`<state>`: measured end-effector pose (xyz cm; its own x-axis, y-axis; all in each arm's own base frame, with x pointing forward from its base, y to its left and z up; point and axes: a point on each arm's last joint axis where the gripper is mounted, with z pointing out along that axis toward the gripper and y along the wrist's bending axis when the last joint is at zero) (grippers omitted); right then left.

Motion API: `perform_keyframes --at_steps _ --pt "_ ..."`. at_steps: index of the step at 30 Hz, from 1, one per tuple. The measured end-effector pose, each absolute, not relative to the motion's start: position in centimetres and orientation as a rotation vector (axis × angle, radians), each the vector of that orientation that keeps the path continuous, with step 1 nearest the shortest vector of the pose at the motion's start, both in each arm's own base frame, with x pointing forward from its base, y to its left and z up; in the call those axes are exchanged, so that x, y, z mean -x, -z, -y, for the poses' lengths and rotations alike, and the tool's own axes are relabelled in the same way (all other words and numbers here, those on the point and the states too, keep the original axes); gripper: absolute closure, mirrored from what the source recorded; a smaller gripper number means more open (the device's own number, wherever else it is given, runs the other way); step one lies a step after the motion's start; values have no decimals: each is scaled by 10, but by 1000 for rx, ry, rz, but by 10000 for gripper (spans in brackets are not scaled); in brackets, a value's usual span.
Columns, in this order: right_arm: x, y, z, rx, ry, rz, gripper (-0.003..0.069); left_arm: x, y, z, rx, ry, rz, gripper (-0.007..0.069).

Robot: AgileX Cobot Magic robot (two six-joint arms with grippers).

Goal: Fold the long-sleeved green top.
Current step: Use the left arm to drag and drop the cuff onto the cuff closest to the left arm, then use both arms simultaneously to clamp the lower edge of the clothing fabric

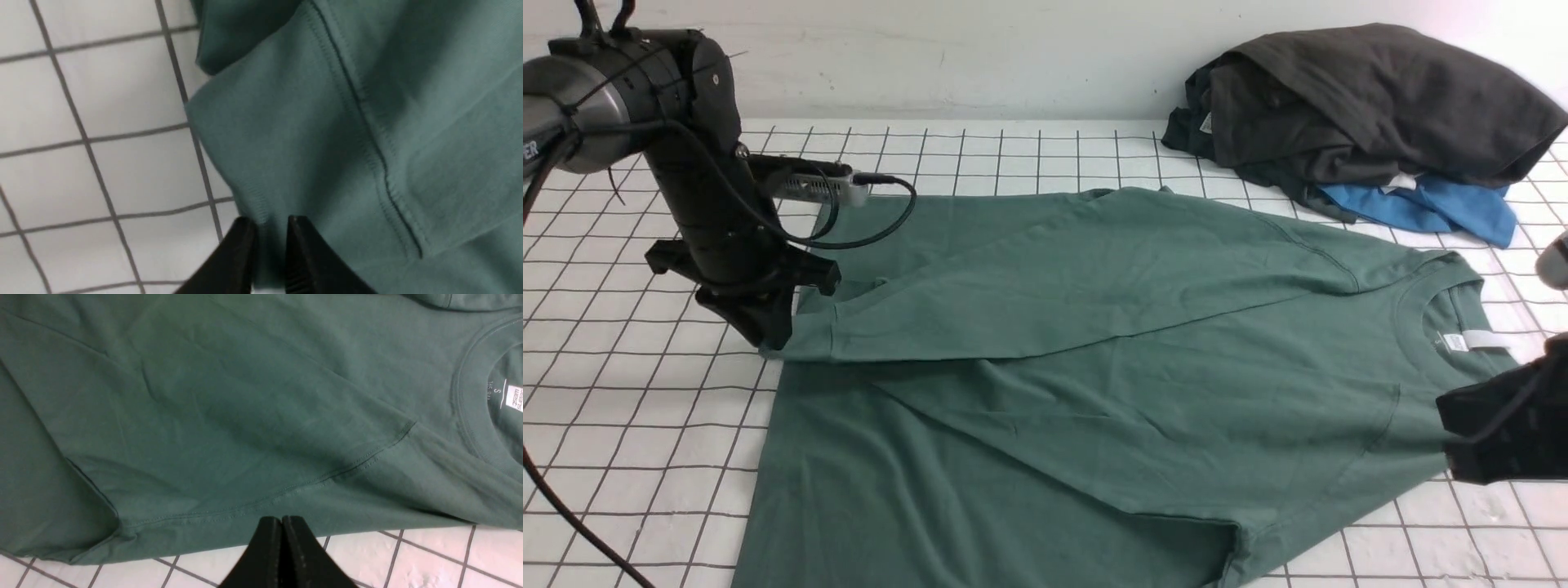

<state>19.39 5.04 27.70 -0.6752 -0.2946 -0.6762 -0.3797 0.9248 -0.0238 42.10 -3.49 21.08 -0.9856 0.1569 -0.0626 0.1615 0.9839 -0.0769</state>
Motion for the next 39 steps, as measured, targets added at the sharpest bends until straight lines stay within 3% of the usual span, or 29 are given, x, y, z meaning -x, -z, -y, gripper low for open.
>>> perform_keyframes --at_steps 5,9,13,17,21,31,36,39 --pt "-191 -275 -52 521 -157 -2387 673 -399 -244 45 -273 154 -3003 235" --pt "-188 -274 -60 647 -156 -2363 673 -353 -261 75 -555 94 -2974 188" --pt "-182 -275 -75 823 -194 -2301 673 -288 -242 101 -1082 43 -2893 196" --pt "-178 -275 -85 939 -227 -2253 673 -244 -209 97 -1414 15 -2763 202" --pt "-176 -275 -88 958 -244 -2244 673 -223 -182 87 -1565 -7 -2691 202" --pt "-176 -275 -89 961 -248 -2241 673 -208 -155 82 -1752 4 -2601 203" --pt "-176 -275 -89 962 -248 -2242 673 -210 -151 83 -1858 -1 -2507 292" --pt "-176 -275 -89 963 -248 -2243 673 -210 -150 83 -1870 6 -2499 416"
